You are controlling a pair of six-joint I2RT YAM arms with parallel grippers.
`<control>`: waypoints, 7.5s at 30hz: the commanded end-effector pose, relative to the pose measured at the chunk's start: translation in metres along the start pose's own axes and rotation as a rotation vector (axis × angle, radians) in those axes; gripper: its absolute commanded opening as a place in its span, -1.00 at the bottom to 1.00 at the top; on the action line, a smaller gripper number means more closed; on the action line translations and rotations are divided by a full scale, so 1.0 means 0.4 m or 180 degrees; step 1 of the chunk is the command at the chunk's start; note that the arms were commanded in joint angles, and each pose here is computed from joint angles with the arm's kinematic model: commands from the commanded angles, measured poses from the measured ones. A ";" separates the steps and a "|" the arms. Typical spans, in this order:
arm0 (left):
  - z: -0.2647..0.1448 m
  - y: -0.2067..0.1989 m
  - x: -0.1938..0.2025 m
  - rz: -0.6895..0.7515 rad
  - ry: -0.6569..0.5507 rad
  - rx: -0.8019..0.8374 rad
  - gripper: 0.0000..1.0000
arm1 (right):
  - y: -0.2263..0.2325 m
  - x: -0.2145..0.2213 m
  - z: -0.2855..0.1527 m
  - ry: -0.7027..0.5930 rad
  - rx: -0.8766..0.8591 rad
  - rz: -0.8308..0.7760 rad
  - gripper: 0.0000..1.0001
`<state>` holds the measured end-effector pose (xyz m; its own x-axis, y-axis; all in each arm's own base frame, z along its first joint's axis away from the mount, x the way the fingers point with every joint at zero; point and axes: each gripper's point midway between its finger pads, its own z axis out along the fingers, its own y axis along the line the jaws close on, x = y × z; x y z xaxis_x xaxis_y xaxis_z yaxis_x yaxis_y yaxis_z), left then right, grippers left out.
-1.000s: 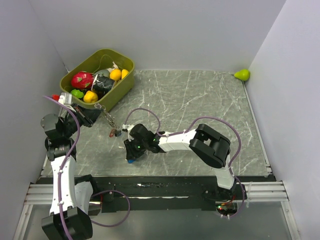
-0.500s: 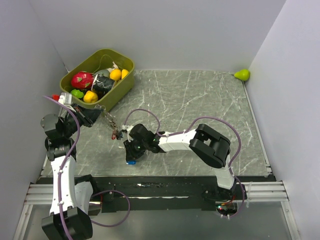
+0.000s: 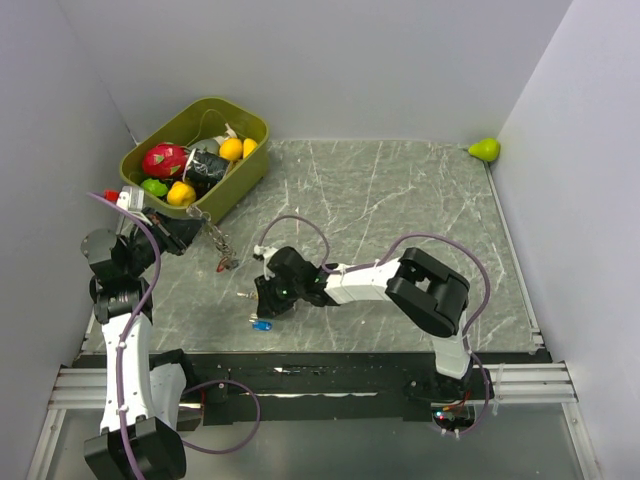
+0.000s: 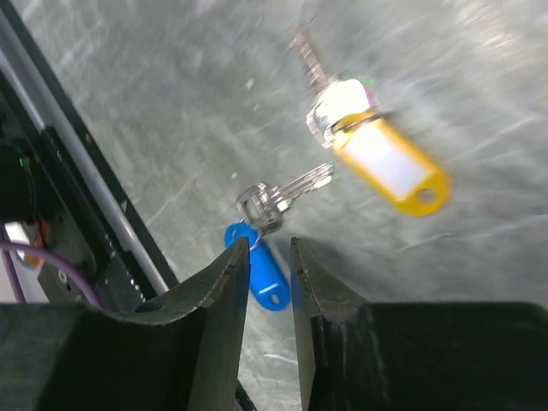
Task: Put the keys on the keyring
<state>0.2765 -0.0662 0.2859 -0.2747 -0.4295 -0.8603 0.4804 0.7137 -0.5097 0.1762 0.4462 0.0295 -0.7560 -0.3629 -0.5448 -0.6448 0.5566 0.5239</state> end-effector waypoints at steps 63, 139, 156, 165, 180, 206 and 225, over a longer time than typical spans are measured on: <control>-0.025 -0.024 -0.063 0.0545 -0.0158 -0.0173 -0.98 | -0.069 -0.162 -0.020 -0.0342 0.0902 0.0277 -1.00; -0.036 -0.412 0.317 0.1347 0.1002 0.2054 -0.98 | 0.221 -0.174 -0.693 -0.2314 -0.1184 -0.1963 -1.00; -0.027 -0.401 0.348 0.1523 0.1110 0.1814 -0.98 | 0.270 -0.190 -0.619 -0.2076 -0.1334 -0.1895 -1.00; -0.032 -0.407 0.346 0.1535 0.1094 0.1819 -0.98 | 0.269 -0.198 -0.590 -0.1990 -0.1306 -0.1859 -1.00; -0.040 -0.415 0.344 0.1537 0.1083 0.1874 -0.98 | 0.239 -0.203 -0.551 -0.1890 -0.1158 -0.1765 -1.00; -0.049 -0.429 0.343 0.1533 0.1070 0.1980 -0.98 | 0.195 -0.225 -0.539 -0.2017 -0.0857 -0.1589 -1.00; -0.070 -0.453 0.304 0.1582 0.0804 0.2076 -0.98 | 0.185 -0.204 -0.525 -0.1943 -0.0874 -0.1559 -1.00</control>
<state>0.1412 -0.2273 0.2243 -0.1818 0.1478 -0.9722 0.9275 0.3543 -0.1196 0.1625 0.3588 0.2322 -0.2757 -0.0562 -0.9596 -0.9440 0.2038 0.2593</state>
